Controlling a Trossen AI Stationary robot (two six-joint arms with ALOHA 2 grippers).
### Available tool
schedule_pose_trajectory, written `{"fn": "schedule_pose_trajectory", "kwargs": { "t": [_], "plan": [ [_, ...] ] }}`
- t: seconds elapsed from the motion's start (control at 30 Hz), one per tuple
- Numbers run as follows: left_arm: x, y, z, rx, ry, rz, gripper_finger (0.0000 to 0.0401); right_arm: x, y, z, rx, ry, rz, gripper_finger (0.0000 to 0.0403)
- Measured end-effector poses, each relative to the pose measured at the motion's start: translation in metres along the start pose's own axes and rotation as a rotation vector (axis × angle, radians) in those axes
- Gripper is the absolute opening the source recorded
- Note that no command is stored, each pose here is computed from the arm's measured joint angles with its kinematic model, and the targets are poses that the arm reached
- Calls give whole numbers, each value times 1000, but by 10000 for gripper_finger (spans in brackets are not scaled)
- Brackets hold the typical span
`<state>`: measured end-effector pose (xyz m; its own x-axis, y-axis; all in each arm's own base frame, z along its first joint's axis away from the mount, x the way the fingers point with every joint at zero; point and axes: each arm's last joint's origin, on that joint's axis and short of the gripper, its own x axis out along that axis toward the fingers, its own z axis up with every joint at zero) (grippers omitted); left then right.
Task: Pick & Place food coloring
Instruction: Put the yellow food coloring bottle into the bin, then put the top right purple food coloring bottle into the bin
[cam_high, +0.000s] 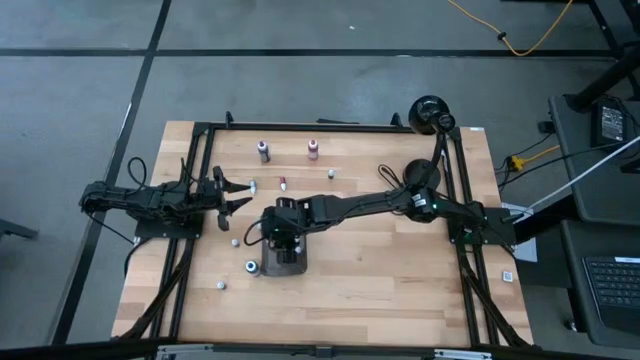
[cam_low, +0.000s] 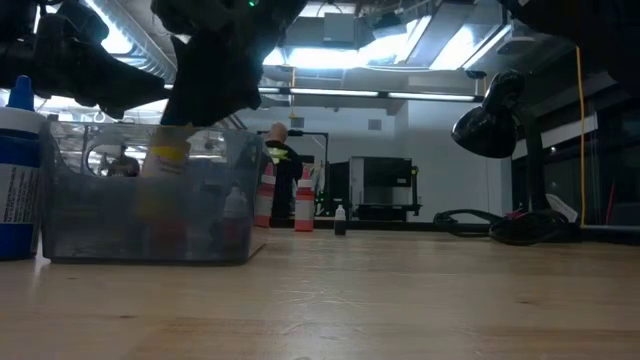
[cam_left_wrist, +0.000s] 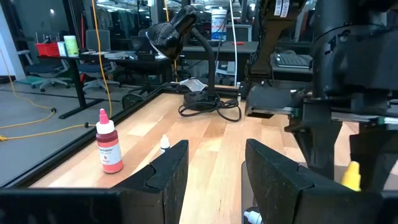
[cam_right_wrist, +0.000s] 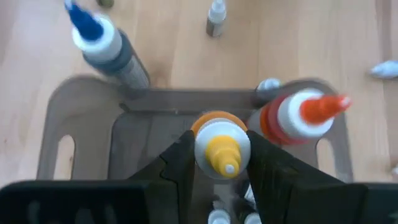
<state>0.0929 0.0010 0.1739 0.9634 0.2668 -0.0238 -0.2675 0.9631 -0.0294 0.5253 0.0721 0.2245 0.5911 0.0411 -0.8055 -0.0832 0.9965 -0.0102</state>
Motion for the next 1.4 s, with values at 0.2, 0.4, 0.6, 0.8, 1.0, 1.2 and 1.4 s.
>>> {"fn": "schedule_pose_trajectory", "kwargs": {
  "t": [0.2, 0.4, 0.6, 0.8, 1.0, 1.2, 1.4],
  "plan": [
    [0, 0, 0, 0, 0, 0, 155, 0, -2, 3, -20, -27, -8, 168],
    [0, 0, 0, 0, 0, 0, 155, 0, -5, 2, -13, -22, -15, 174],
    [0, 0, 0, 0, 0, 0, 155, 0, -5, 2, -13, -22, -15, 160],
    [0, 0, 0, 0, 0, 0, 155, 0, -5, 0, -10, -2, -37, 157],
    [0, 0, 0, 0, -1, 0, 155, -1, -7, -7, 15, 71, -64, 157],
    [0, 0, 0, 0, 0, 0, 155, -17, -5, -2, 39, 43, -3, 157],
    [0, 0, 0, 0, 0, 0, 155, -37, -5, 1, 18, -77, 57, 157]
  ]
}}
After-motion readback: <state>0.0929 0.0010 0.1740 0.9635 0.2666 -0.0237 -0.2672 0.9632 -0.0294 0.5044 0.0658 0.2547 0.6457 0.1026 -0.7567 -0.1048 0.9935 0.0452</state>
